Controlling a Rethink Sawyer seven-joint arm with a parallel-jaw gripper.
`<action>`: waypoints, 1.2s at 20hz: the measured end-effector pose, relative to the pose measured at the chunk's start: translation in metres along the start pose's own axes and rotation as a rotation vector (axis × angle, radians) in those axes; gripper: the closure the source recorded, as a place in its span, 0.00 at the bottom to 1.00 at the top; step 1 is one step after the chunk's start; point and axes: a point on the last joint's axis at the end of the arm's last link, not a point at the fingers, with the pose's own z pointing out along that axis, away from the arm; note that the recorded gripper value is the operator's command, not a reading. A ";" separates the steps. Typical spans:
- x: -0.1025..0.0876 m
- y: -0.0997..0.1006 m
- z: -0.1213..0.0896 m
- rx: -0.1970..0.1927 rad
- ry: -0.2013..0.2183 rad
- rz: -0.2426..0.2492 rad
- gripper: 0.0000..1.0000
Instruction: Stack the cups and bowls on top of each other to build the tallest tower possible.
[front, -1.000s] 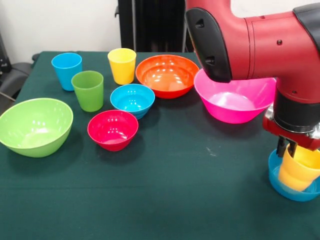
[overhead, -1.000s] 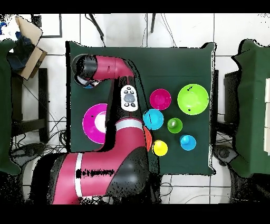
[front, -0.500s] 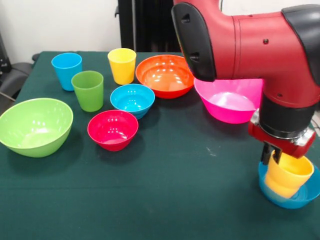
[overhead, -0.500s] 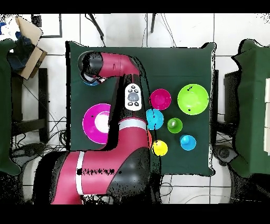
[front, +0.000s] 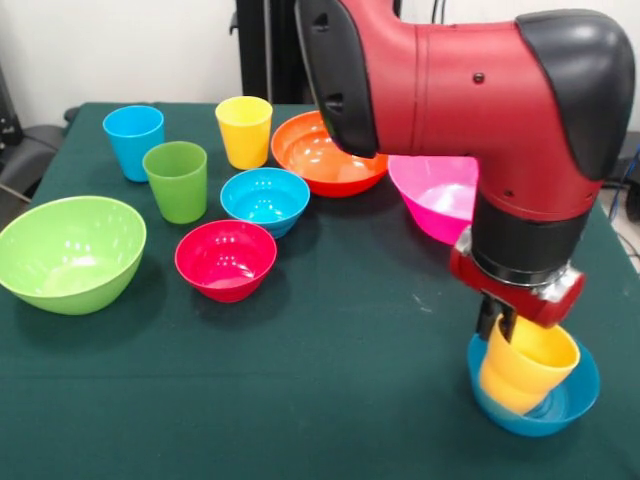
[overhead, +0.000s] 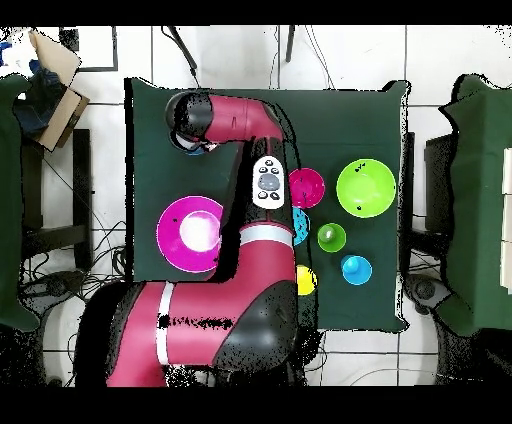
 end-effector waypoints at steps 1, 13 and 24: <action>-0.002 -0.001 0.000 0.000 -0.002 0.002 1.00; -0.050 -0.036 0.000 -0.017 0.011 0.079 1.00; -0.069 -0.047 0.004 -0.091 0.087 0.123 1.00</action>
